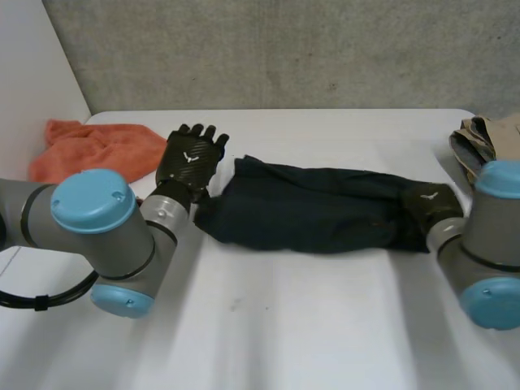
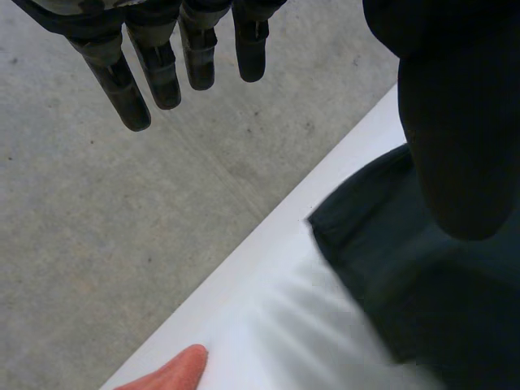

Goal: Fold the laundry.

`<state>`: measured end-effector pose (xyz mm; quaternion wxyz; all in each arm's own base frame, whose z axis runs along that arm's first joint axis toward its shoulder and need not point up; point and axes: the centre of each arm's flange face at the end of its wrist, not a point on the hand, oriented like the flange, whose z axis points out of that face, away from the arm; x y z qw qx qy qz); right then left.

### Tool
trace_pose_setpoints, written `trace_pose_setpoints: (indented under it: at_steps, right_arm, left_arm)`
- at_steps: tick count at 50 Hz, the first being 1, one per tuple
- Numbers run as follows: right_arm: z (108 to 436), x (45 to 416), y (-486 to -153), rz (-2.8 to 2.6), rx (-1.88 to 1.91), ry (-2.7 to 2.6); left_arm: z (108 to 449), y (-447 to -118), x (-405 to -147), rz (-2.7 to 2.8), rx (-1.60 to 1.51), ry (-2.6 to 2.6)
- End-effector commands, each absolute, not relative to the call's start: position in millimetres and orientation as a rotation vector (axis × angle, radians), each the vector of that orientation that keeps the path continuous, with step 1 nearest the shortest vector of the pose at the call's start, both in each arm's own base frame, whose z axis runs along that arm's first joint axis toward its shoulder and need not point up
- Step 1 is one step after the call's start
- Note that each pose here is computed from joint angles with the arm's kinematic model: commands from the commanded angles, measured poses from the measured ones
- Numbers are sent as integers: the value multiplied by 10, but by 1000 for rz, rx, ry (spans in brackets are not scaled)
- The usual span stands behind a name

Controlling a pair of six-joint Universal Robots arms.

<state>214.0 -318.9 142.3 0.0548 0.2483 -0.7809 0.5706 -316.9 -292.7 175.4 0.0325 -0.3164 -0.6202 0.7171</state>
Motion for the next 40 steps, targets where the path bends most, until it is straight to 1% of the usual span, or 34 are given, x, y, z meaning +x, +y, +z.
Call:
trace_pose_setpoints:
  at_steps: [1, 5, 9, 10, 13, 14, 17, 18, 20, 21, 25, 26, 28, 31, 32, 33, 35, 36, 37, 39, 40]
  right_arm:
    - [1616, 1777, -3253, 1549, 997, -2073]
    - [1728, 1780, -3326, 1480, 1161, -1853]
    - [1899, 1950, -3378, 1506, 1282, -1660]
    - [2005, 2158, -3336, 1577, 1351, -1577]
    - [2148, 2500, -3228, 1714, 1466, -1464]
    - [2208, 2678, -3157, 1794, 1541, -1400]
    - [2122, 2920, -3031, 1873, 1685, -1345]
    - [2016, 3068, -2934, 1909, 1792, -1317]
    - [1914, 3203, -2807, 1940, 1897, -1289]
    - [1824, 3350, -2649, 1970, 1996, -1259]
    - [1709, 3549, -2374, 2002, 2131, -1233]
    - [1698, 3551, -2366, 2001, 2134, -1248]
    - [1693, 3543, -2374, 2002, 2116, -1298]
    - [1751, 3493, -2466, 2032, 1985, -1509]
    - [1825, 3424, -2563, 2064, 1857, -1671]
    - [1894, 3375, -2622, 2094, 1773, -1758]
    - [2078, 3271, -2708, 2172, 1591, -1920]
    - [2260, 3173, -2751, 2259, 1417, -2065]
    - [2347, 3119, -2778, 2302, 1326, -2132]
    - [2477, 3024, -2828, 2367, 1157, -2260]
    - [2551, 2921, -2889, 2404, 1007, -2373]
  left_arm:
    - [1923, -2933, -3047, 2253, -939, -1904]
    - [1967, -2911, -2954, 2261, -924, -1920]
    - [1969, -2849, -2913, 2252, -929, -1929]
    - [1966, -2832, -2904, 2249, -931, -1932]
    - [1963, -2821, -2895, 2248, -929, -1937]
    - [1959, -2819, -2893, 2248, -928, -1940]
    - [1971, -2819, -2889, 2252, -924, -1939]
    - [1982, -2818, -2889, 2256, -923, -1936]
    - [1991, -2818, -2896, 2258, -922, -1932]
    - [2006, -2822, -2898, 2263, -920, -1927]
    - [2060, -2826, -2931, 2278, -914, -1902]
    - [2098, -2840, -2945, 2291, -906, -1887]
    - [2150, -2857, -2973, 2304, -892, -1865]
    - [2291, -2864, -3071, 2319, -846, -1799]
    - [2330, -2860, -3097, 2319, -833, -1783]
    - [2422, -2860, -3155, 2324, -808, -1742]
    - [2488, -2877, -3216, 2324, -781, -1708]
    - [2535, -2889, -3238, 2327, -765, -1690]
    - [2583, -2897, -3298, 2317, -748, -1665]
    - [2552, -2907, -3378, 2282, -743, -1661]
    - [2500, -2901, -3487, 2240, -745, -1657]
